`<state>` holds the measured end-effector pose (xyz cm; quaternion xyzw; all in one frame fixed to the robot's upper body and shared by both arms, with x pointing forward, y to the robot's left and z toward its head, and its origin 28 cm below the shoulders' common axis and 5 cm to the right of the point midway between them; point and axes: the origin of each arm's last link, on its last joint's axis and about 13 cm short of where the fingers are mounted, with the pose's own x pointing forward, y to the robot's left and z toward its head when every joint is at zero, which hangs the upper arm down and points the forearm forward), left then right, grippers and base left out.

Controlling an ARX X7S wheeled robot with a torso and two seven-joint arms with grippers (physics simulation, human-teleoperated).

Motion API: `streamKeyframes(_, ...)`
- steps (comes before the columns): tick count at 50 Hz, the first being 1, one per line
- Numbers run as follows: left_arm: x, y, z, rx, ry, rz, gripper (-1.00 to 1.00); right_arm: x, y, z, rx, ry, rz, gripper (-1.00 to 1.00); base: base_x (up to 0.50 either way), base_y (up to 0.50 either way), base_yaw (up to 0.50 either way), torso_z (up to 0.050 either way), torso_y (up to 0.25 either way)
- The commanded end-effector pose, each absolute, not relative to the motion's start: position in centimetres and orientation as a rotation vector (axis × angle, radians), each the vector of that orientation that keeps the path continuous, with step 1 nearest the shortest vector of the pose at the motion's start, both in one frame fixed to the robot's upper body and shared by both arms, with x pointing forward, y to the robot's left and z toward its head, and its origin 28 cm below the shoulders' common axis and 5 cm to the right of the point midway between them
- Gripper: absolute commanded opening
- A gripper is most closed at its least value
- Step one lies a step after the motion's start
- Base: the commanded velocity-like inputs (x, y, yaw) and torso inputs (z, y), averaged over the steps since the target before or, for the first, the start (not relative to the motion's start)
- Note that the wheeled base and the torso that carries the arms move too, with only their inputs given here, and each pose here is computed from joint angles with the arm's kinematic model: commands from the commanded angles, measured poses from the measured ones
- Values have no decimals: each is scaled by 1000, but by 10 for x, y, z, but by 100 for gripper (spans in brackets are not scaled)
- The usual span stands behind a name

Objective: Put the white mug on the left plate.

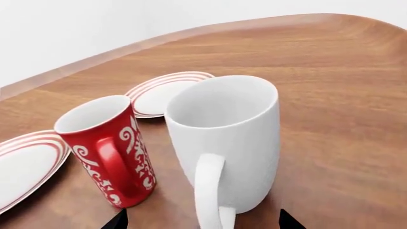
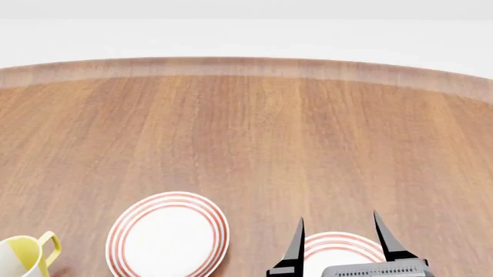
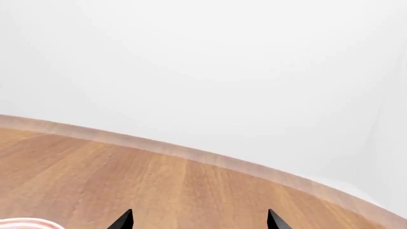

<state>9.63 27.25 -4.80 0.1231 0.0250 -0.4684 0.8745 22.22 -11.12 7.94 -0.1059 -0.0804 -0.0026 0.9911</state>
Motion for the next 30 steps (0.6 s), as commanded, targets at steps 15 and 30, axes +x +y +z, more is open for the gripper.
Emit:
streamKeyframes(15, 104, 265, -49, 255, 46, -1004, 100, 222, -111, 78, -209, -160, -4, 100, 0, 0, 0, 0, 0)
streamKeyframes(30, 106, 263, -50, 250, 52, -1007, 100, 222, -112, 79, -211, -160, -8, 100, 0, 0, 0, 0, 0)
